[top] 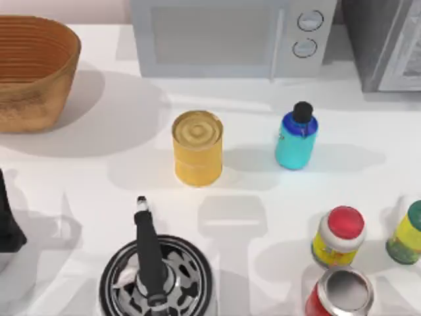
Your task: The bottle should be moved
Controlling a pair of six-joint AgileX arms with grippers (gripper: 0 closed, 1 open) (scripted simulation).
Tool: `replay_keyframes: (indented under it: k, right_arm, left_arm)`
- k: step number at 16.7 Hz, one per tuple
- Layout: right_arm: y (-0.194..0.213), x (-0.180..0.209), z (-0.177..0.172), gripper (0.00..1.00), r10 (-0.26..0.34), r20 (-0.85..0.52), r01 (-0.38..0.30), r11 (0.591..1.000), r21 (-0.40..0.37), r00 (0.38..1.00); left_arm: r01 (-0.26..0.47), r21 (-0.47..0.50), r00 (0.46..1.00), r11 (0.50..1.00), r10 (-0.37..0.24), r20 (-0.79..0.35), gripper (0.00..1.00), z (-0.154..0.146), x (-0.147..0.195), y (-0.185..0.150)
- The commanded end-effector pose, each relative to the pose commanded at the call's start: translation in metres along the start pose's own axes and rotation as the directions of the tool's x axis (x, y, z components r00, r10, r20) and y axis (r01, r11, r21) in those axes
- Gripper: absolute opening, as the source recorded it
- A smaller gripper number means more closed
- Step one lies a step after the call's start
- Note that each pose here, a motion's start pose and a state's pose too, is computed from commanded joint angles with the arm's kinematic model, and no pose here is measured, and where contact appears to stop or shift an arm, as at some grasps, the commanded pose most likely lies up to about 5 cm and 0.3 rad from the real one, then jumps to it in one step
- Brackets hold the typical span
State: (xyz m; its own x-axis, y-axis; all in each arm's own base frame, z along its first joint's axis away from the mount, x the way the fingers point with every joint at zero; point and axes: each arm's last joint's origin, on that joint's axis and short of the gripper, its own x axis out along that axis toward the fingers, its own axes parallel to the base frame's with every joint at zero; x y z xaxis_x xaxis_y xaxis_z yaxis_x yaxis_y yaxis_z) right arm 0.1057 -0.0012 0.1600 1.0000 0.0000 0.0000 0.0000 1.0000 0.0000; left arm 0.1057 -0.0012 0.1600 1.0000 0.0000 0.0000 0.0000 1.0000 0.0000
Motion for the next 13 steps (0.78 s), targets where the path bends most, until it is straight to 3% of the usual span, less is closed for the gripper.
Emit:
replay_keyframes:
  k: [5, 9, 13]
  right_arm:
    - [0.0, 0.0, 0.0, 1.0, 0.0, 0.0, 0.0, 1.0, 0.0, 1.0]
    - [0.0, 0.0, 0.0, 1.0, 0.0, 0.0, 0.0, 1.0, 0.0, 1.0]
    - [0.0, 0.0, 0.0, 1.0, 0.0, 0.0, 0.0, 1.0, 0.0, 1.0]
  left_arm:
    - [0.043, -0.002, 0.999, 0.999, -0.043, 0.003, 1.0, 0.011, 0.002, -0.004]
    - [0.161, -0.004, 0.987, 0.987, -0.161, -0.027, 1.0, 0.043, 0.015, -0.018]
    - [0.316, -0.002, 0.942, 0.949, -0.314, -0.116, 1.0, 0.073, 0.054, -0.049]
